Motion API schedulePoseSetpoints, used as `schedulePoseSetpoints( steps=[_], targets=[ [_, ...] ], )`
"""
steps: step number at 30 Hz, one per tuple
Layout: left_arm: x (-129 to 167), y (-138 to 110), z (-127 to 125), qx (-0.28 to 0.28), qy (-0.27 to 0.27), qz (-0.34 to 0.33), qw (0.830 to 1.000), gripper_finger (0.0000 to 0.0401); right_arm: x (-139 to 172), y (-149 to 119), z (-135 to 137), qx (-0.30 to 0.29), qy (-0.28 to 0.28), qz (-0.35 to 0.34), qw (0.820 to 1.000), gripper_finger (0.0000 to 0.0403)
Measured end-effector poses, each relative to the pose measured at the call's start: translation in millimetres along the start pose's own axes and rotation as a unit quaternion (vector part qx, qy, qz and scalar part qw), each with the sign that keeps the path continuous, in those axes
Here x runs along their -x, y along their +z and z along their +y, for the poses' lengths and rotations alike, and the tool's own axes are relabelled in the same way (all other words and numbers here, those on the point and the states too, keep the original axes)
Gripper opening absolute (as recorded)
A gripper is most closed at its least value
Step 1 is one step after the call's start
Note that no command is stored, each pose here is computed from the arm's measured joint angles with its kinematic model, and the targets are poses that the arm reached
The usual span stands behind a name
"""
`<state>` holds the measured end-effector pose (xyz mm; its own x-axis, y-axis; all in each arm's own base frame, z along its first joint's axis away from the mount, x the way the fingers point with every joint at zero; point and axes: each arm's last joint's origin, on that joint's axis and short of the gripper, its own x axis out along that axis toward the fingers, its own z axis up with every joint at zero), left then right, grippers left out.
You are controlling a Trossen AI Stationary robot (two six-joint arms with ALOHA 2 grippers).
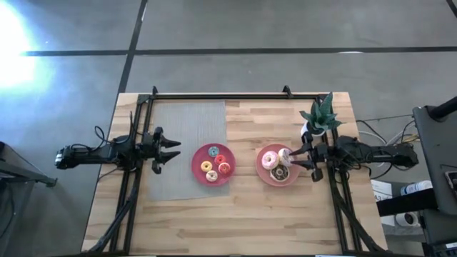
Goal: Pick & Place donuts
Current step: Return to Home Position
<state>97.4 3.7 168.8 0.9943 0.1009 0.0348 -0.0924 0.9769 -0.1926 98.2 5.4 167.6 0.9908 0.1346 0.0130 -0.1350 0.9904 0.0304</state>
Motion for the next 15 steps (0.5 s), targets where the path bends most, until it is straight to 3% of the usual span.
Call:
schedulePoseSetpoints(
  steps=[15],
  targets=[
    [0.0,-0.1,0.0,0.0,0.0,0.0,1.0,0.0163,-0.8,-1.1,-0.2,0.002,-0.001,0.006,1.0,0.013]
  ],
)
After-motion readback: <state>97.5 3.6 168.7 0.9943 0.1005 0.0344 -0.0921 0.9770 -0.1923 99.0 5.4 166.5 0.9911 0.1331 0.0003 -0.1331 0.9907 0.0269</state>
